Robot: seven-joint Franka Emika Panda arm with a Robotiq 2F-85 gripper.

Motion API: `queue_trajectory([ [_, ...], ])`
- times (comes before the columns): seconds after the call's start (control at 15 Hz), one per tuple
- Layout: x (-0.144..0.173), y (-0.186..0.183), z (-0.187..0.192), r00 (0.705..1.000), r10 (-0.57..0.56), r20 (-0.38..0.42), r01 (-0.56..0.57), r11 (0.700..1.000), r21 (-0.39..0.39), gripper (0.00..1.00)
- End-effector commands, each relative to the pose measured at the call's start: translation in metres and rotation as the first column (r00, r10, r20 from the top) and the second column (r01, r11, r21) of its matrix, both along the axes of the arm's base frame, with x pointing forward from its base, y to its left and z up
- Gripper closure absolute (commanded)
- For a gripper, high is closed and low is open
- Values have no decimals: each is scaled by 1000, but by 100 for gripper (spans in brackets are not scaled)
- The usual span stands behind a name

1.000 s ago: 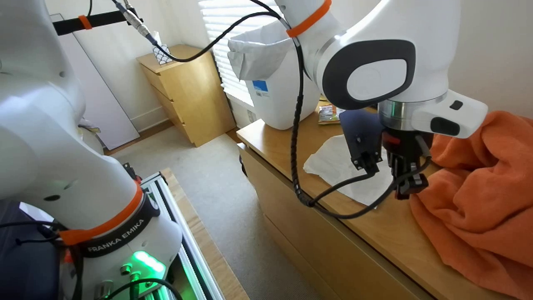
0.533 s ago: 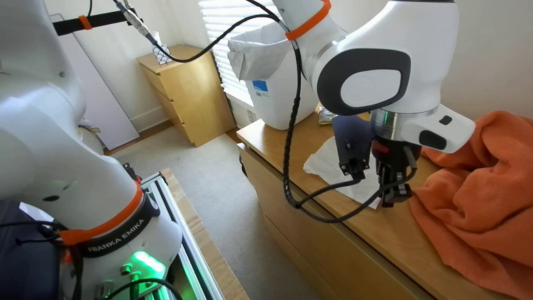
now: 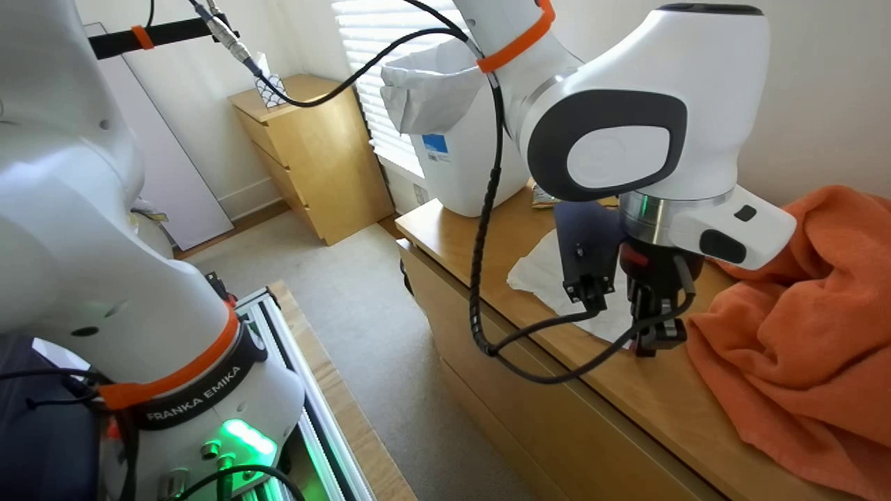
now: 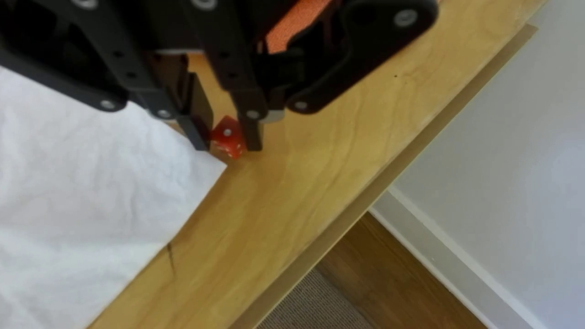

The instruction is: Unfold the small cloth then move the dice to the right

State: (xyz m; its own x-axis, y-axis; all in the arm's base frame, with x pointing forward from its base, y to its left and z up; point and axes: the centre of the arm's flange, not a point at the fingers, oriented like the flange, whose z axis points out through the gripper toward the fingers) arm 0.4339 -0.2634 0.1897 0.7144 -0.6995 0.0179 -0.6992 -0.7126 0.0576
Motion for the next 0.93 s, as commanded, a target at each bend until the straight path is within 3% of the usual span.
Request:
queue_trajectory([
  [0.0, -11, -8, -6, 1000, -24, -15, 24, 1000, 4, 94],
  [0.13, -14, -10, -8, 999, -32, -15, 32, 999, 7, 94],
  [0.2, -14, -11, -7, 999, -35, -6, 35, 999, 9, 53],
  [0.33, -14, -10, -2, 999, -37, 2, 37, 999, 7, 46],
  [0.73, -14, -5, 30, 999, -39, 37, 39, 999, -23, 1],
  [0.87, -16, -5, 50, 998, -42, 52, 44, 998, -44, 0],
])
